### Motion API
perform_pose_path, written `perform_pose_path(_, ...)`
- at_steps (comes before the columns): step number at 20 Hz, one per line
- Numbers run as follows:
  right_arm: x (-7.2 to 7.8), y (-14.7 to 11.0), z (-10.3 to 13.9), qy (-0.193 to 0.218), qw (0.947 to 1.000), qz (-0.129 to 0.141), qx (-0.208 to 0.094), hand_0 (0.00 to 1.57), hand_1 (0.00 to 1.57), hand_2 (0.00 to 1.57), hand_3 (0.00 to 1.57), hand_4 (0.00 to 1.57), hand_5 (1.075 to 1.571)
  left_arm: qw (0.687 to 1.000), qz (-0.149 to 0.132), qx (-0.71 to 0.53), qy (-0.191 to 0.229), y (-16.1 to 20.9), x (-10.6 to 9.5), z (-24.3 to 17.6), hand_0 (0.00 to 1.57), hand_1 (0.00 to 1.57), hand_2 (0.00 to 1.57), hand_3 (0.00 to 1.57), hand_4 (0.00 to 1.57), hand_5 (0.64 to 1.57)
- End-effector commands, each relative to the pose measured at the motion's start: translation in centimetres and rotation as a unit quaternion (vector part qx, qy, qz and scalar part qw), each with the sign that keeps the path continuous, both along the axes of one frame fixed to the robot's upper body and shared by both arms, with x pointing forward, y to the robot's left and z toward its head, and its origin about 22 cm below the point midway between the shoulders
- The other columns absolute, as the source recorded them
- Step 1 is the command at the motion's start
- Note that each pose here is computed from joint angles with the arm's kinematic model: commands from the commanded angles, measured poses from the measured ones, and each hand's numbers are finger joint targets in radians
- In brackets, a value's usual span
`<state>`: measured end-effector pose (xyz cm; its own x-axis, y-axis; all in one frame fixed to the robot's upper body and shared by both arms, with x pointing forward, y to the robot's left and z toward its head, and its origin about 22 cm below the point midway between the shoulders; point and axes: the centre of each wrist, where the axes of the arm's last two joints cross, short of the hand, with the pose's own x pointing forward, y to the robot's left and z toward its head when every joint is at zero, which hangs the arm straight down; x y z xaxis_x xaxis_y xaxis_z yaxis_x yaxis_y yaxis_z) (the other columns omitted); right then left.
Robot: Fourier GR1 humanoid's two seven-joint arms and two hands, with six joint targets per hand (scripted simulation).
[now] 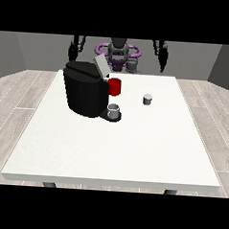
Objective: Insert the coffee pod into the coffee machine and close the lid
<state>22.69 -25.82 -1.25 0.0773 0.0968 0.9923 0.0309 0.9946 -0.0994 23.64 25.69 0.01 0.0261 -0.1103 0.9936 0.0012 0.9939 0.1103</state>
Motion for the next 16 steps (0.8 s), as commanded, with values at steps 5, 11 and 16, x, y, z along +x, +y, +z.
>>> perform_pose_path(5,1.9,-0.3,0.4,-0.004,0.9999,0.013,0.005,0.00,0.00,0.00,0.00,0.13,1.571,0.996,-0.046,-0.022,-0.073,-0.9,1.1,1.3,0.00,0.00,0.00,0.00,0.31,1.571)
perform_pose_path(11,1.5,2.4,1.2,-0.079,0.9954,-0.041,0.034,0.00,0.00,0.00,0.00,0.18,1.571,0.993,-0.031,0.090,-0.071,2.9,3.4,2.8,0.00,0.00,0.00,0.00,0.00,1.571)
perform_pose_path(16,2.1,3.7,2.2,-0.142,0.9884,-0.026,0.046,0.00,0.00,0.00,0.00,0.17,1.571,0.994,-0.012,0.093,-0.063,6.3,6.6,3.8,0.00,0.00,0.00,0.00,0.00,1.571)
